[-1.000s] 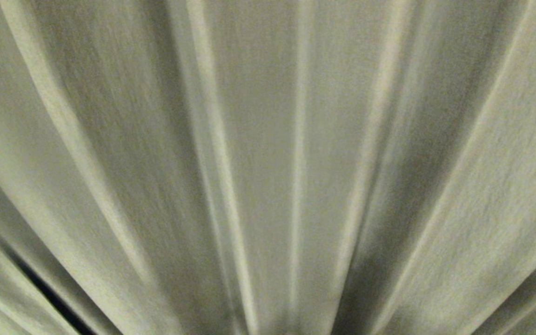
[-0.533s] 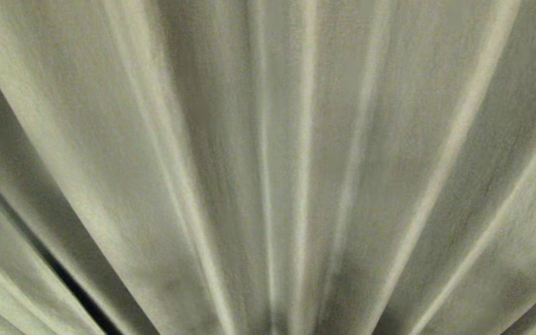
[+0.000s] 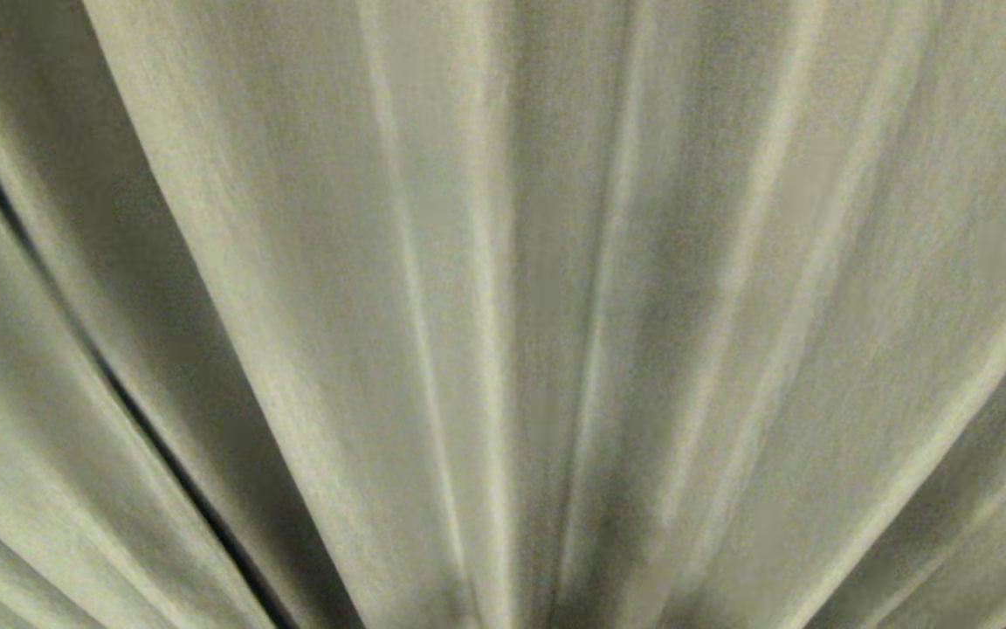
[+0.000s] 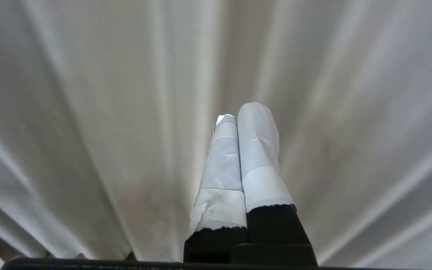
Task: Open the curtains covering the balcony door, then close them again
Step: Close the outer curtains on both sides
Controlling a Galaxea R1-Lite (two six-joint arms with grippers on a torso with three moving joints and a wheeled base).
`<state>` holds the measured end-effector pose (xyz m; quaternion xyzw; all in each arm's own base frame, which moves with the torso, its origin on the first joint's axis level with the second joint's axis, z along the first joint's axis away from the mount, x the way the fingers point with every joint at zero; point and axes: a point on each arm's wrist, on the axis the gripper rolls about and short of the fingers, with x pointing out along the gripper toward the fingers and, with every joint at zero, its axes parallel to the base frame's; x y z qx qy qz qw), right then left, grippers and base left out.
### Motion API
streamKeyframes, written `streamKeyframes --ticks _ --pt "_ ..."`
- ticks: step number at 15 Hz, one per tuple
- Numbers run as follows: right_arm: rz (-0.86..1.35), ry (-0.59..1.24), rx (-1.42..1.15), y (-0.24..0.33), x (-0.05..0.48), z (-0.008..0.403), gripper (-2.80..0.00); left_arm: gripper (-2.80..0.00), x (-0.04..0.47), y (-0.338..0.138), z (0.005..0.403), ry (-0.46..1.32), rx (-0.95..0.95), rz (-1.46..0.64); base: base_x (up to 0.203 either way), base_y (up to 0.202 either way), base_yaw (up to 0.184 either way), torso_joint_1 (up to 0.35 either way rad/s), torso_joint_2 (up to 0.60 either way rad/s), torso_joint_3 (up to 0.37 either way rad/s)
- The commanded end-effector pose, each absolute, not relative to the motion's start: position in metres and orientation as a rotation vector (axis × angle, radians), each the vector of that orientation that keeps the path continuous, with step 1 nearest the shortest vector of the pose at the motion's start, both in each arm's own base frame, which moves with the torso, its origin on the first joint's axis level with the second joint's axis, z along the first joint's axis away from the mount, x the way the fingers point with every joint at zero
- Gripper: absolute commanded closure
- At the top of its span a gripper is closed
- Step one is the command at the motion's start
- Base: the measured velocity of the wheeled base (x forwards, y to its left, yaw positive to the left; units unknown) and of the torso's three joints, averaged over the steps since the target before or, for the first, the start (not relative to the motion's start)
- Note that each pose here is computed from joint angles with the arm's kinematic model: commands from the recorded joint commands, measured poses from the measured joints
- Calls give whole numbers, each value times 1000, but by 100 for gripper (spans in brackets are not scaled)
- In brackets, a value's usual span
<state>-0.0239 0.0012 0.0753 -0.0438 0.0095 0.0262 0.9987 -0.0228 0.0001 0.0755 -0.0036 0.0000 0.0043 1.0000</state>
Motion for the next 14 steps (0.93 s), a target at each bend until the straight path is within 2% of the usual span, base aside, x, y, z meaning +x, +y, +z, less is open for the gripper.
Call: streamKeyframes --ticks 1,14 --pt "53 21 -88 1 -24 75 0 0 -23 0 76 0 -8 9 0 193 0 4 7 2" --pt "53 21 -88 1 -24 75 0 0 -23 0 76 -2 -14 9 0 191 1 3 2 1"
